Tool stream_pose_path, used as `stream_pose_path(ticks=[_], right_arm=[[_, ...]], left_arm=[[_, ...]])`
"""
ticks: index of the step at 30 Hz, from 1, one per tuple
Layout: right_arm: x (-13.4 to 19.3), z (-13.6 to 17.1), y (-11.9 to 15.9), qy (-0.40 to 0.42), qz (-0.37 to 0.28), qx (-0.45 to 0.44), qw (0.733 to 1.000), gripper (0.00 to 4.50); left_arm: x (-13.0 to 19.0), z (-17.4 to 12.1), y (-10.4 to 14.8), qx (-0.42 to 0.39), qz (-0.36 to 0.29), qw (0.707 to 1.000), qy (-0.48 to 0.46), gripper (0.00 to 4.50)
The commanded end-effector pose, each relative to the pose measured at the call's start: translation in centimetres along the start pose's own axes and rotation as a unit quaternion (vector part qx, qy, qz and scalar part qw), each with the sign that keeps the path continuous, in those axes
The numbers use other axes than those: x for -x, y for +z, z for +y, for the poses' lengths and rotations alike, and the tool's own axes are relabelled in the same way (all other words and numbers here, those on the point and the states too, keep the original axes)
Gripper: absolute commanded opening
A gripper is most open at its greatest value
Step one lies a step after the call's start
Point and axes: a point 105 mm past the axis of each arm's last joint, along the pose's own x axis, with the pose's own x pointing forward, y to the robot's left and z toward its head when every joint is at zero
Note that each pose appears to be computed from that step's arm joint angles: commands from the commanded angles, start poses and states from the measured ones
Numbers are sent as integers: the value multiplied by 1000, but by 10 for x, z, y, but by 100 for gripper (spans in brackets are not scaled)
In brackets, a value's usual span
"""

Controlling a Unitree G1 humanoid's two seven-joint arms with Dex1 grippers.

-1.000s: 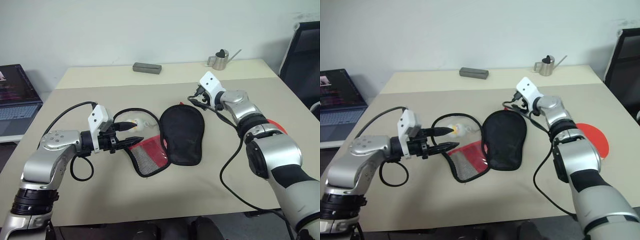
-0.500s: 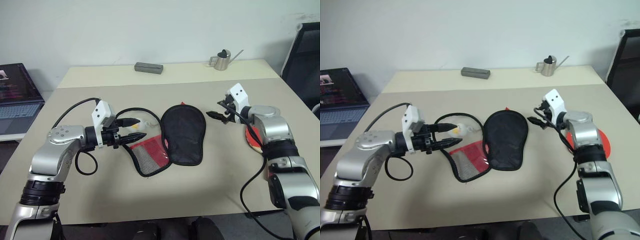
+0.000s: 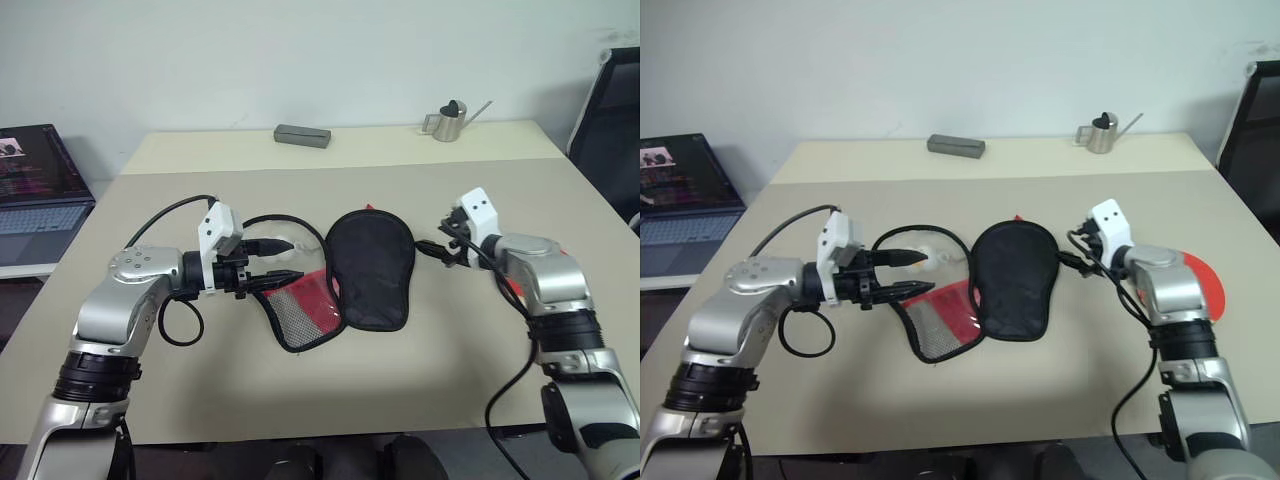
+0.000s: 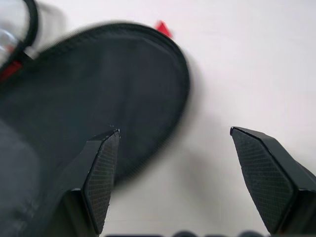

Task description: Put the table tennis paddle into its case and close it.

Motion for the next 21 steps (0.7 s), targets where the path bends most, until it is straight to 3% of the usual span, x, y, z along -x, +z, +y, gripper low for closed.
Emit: stream_pose_path(ticks=[1, 7, 14, 21], right_arm=[[45, -19, 5, -50, -11, 1, 999, 388], [98, -13, -15, -90, -15, -56, 994, 388], [152, -13, -68, -205, 10, -148, 967, 388], [157, 9, -99, -263, 42, -169, 949, 388]], left_arm=[[-5, -3, 5, -15, -9, 1000, -12, 305], [-16, -6, 2, -12, -13, 999, -37, 305], [-28, -4, 2, -17, -11, 997, -72, 305], [-40, -3, 9, -35, -14, 994, -106, 305]])
